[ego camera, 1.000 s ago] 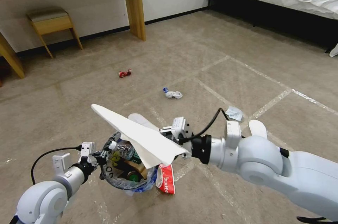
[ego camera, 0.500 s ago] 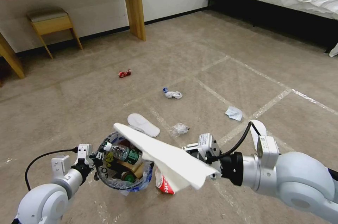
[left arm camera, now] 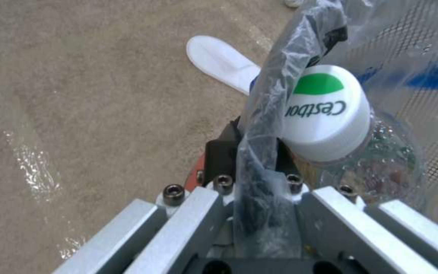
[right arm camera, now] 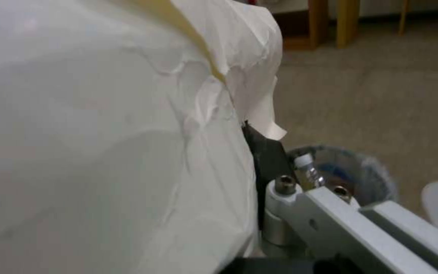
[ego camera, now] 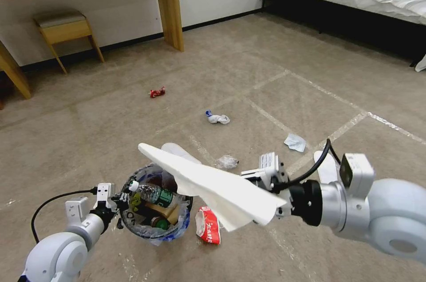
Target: Pick up the trash bin and place the garbage on the floor into it.
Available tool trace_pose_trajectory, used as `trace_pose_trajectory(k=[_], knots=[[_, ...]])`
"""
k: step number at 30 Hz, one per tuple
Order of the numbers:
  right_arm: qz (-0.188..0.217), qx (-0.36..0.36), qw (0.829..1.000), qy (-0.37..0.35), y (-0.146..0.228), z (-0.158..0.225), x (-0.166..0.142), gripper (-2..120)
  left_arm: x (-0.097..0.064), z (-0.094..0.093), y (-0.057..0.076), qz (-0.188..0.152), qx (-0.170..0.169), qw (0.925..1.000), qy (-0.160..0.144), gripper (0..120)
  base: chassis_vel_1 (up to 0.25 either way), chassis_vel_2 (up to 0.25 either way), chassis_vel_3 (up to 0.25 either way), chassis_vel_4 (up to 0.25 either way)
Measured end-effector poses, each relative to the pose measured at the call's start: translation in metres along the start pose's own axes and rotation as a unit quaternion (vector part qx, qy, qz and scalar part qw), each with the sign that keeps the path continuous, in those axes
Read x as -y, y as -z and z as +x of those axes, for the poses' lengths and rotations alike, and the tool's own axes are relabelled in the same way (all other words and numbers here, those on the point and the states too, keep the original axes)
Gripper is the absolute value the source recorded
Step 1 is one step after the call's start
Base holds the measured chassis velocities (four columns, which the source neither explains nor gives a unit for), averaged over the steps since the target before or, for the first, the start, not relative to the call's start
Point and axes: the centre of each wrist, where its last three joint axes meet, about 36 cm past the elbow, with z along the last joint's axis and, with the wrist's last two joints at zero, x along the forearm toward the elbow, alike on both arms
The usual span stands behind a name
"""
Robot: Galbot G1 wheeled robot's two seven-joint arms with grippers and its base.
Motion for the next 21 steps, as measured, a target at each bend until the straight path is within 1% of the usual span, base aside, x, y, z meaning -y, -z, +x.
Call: trace_pose_trajectory(k=[1,3,4,5,6,7,8,9,10,12,21], knots=[[-0.009,-0.003,1.000,0.001,0.002,0.000,0.000,0,0.000,-0.001,0.001,0.001,0.001,1.0000,-0.001,1,0.000,0.000,0.000,0.000],[-0.059,-0.012,0.998,-0.001,0.008,0.000,0.000,0,-0.001,-0.004,0.003,0.004,0.003,1.0000,-0.005,1,0.000,0.000,0.000,0.000],[-0.059,-0.012,0.998,-0.001,0.008,0.000,0.000,0,-0.001,-0.004,0.003,0.004,0.003,1.0000,-0.005,1,0.000,0.000,0.000,0.000],[-0.101,-0.014,0.995,-0.004,0.007,-0.003,0.000,0,-0.002,-0.007,0.004,0.006,0.003,0.9999,-0.008,1,0.000,0.000,0.000,0.000],[-0.123,-0.017,0.992,-0.011,0.006,-0.004,0.000,0,-0.003,-0.008,0.005,0.007,0.004,0.9999,-0.009,1,0.000,0.000,0.000,0.000],[-0.123,-0.017,0.992,-0.011,0.006,-0.004,0.000,0,-0.003,-0.008,0.005,0.007,0.004,0.9999,-0.009,1,0.000,0.000,0.000,0.000],[-0.147,-0.023,0.989,-0.017,0.006,-0.006,-0.001,0,-0.005,-0.010,0.005,0.008,0.003,0.9999,-0.010,1,0.000,0.000,0.000,0.000],[-0.157,-0.029,0.987,-0.021,0.005,-0.008,-0.001,0,-0.006,-0.012,0.005,0.008,0.003,0.9999,-0.011,1,0.000,0.000,0.000,0.000],[-0.157,-0.029,0.987,-0.021,0.005,-0.008,-0.001,0,-0.006,-0.012,0.005,0.008,0.003,0.9999,-0.011,1,0.000,0.000,0.000,0.000],[-0.172,-0.048,0.983,-0.034,0.005,-0.009,-0.001,0,-0.008,-0.016,0.006,0.008,0.002,0.9999,-0.013,1,0.000,0.000,0.000,0.000],[-0.179,-0.098,0.977,-0.054,0.000,-0.011,-0.001,0,-0.009,-0.026,0.010,0.006,0.004,0.9998,-0.018,1,0.000,0.000,0.000,0.000]])
